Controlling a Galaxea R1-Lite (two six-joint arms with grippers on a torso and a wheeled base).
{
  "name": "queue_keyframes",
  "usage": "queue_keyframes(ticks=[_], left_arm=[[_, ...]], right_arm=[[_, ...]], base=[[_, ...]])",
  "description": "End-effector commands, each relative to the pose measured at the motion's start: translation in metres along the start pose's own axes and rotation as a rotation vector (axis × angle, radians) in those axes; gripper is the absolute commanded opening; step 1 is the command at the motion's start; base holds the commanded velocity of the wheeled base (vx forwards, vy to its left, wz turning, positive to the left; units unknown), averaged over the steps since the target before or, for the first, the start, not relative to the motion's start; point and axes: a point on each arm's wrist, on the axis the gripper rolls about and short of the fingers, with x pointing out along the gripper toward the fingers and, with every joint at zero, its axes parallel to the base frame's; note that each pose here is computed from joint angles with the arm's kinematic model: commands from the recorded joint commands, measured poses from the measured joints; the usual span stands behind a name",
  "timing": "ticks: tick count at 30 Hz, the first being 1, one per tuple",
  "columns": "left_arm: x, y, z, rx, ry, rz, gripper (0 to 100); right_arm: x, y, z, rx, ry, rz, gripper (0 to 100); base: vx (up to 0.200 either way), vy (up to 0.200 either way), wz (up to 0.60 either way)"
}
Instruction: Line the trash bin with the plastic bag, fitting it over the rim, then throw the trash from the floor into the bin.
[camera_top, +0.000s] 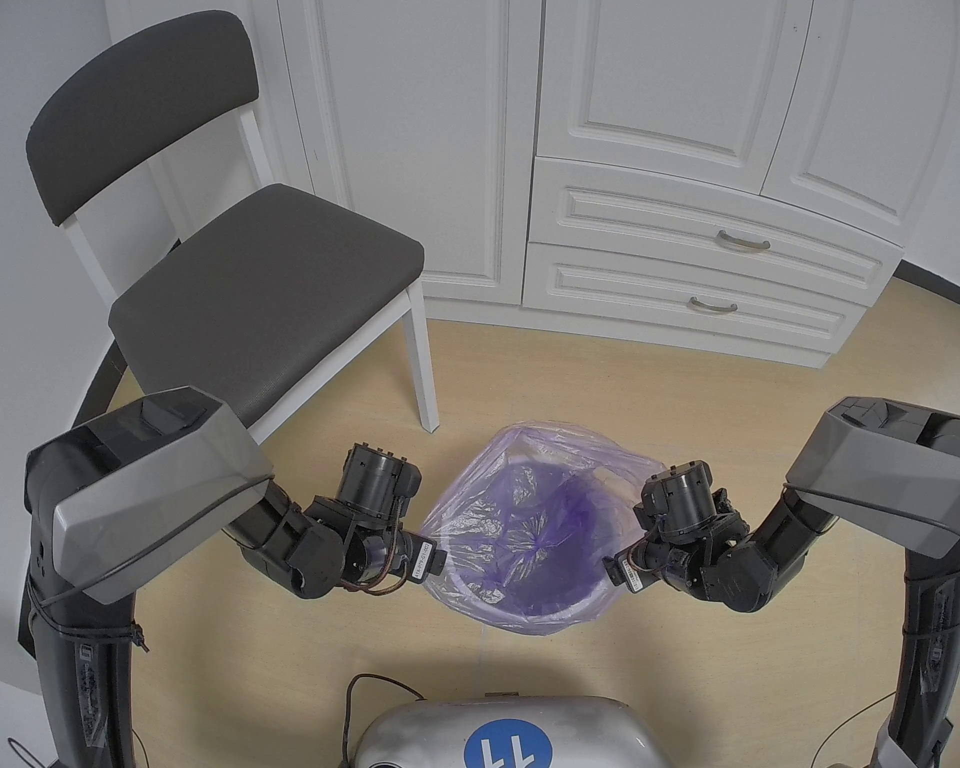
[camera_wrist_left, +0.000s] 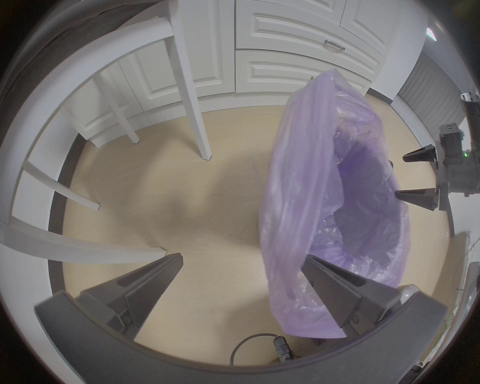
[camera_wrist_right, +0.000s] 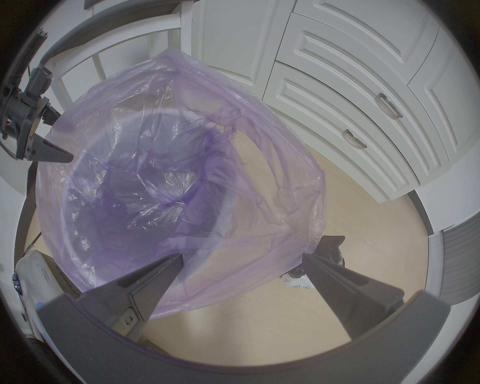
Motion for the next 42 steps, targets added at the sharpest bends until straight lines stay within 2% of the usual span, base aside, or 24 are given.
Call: queue_keyframes(ticks=[1,6,9,11,15,16,19,22,26,28,30,31,37,39,42], left_arm=[[-0.007,-0.002,0.007,0.006,-0.036,0.018,100],[-0.021,-0.007,0.014,0.013,-0.068,0.014,100],[-0.052,-0.028,0.017,0.044,-0.139,-0.036,100],[-0.059,-0.033,0.015,0.062,-0.150,-0.050,100],[-0.058,-0.032,0.013,0.121,-0.147,-0.009,100],[-0.049,-0.027,0.014,0.130,-0.156,0.037,100],[-0.041,-0.023,0.014,0.125,-0.202,0.109,100],[-0.043,-0.021,0.015,0.197,-0.259,0.202,100],[-0.044,-0.016,0.023,0.379,-0.416,0.333,100],[-0.044,-0.014,0.028,0.498,-0.519,0.427,100],[-0.045,-0.013,0.029,0.520,-0.546,0.451,100],[-0.048,-0.016,0.031,0.529,-0.589,0.467,100],[-0.050,-0.016,0.047,0.515,-0.648,0.485,100],[-0.043,-0.006,0.053,0.511,-0.657,0.520,100],[-0.037,0.007,0.056,0.547,-0.649,0.567,100]], right_arm=[[-0.005,-0.001,0.003,0.002,-0.012,0.001,100],[-0.012,-0.004,0.005,0.005,-0.023,0.007,100],[-0.032,-0.006,0.014,0.006,-0.058,0.020,100],[-0.040,-0.006,0.016,0.006,-0.069,0.025,100],[-0.048,-0.005,0.017,0.000,-0.080,0.034,100],[-0.048,-0.006,0.019,0.005,-0.091,0.032,100],[-0.050,-0.010,0.020,0.017,-0.099,0.023,100],[-0.059,-0.016,0.025,0.029,-0.123,0.016,100],[-0.082,-0.026,0.031,0.050,-0.169,0.012,100],[-0.099,-0.031,0.021,0.051,-0.161,0.019,100],[-0.103,-0.032,0.018,0.050,-0.156,0.020,100],[-0.108,-0.033,0.013,0.048,-0.150,0.025,100],[-0.118,-0.037,0.010,0.086,-0.158,0.027,100],[-0.116,-0.038,0.017,0.090,-0.170,0.014,100],[-0.116,-0.037,0.011,0.084,-0.148,0.009,100]], base=[[0.000,0.000,0.00],[0.000,0.000,0.00],[0.000,0.000,0.00],[0.000,0.000,0.00],[0.000,0.000,0.00],[0.000,0.000,0.00],[0.000,0.000,0.00],[0.000,0.000,0.00],[0.000,0.000,0.00],[0.000,0.000,0.00],[0.000,0.000,0.00],[0.000,0.000,0.00],[0.000,0.000,0.00],[0.000,0.000,0.00],[0.000,0.000,0.00]])
